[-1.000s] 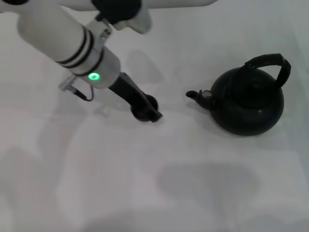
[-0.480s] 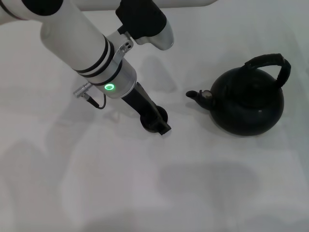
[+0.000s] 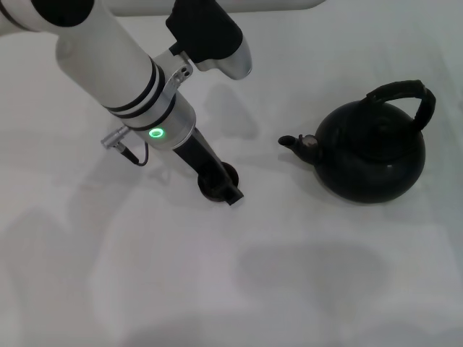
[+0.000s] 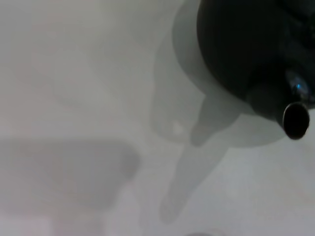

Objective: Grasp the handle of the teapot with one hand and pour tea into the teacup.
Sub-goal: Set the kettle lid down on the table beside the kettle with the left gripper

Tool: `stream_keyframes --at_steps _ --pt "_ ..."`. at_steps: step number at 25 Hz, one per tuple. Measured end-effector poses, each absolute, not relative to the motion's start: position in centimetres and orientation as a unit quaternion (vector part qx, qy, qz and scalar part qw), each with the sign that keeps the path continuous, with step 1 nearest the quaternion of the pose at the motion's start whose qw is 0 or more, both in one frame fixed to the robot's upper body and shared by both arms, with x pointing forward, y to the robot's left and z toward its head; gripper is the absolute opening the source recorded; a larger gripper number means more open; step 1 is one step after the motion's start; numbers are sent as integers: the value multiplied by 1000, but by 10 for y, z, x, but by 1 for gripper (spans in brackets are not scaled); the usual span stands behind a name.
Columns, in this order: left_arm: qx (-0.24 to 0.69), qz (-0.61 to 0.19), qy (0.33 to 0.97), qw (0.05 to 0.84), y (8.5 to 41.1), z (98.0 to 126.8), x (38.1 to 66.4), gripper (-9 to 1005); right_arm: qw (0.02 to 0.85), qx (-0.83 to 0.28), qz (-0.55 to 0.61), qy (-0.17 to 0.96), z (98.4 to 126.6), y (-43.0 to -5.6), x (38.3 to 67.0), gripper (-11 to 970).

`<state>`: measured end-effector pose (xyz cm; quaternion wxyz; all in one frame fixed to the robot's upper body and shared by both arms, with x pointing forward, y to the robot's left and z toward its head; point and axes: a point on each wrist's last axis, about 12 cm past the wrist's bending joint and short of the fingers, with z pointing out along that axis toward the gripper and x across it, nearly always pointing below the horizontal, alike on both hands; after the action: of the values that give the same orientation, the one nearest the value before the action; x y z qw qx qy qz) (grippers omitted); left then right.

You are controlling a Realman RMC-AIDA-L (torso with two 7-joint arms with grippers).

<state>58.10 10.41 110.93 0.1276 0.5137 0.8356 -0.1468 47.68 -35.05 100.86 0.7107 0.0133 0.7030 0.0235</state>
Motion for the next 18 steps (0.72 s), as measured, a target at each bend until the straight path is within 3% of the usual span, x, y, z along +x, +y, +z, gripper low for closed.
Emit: stream_keyframes --at_steps 18 --pt "524 -135 831 130 102 1110 582 755 715 9 31 698 1011 -347 479 869"
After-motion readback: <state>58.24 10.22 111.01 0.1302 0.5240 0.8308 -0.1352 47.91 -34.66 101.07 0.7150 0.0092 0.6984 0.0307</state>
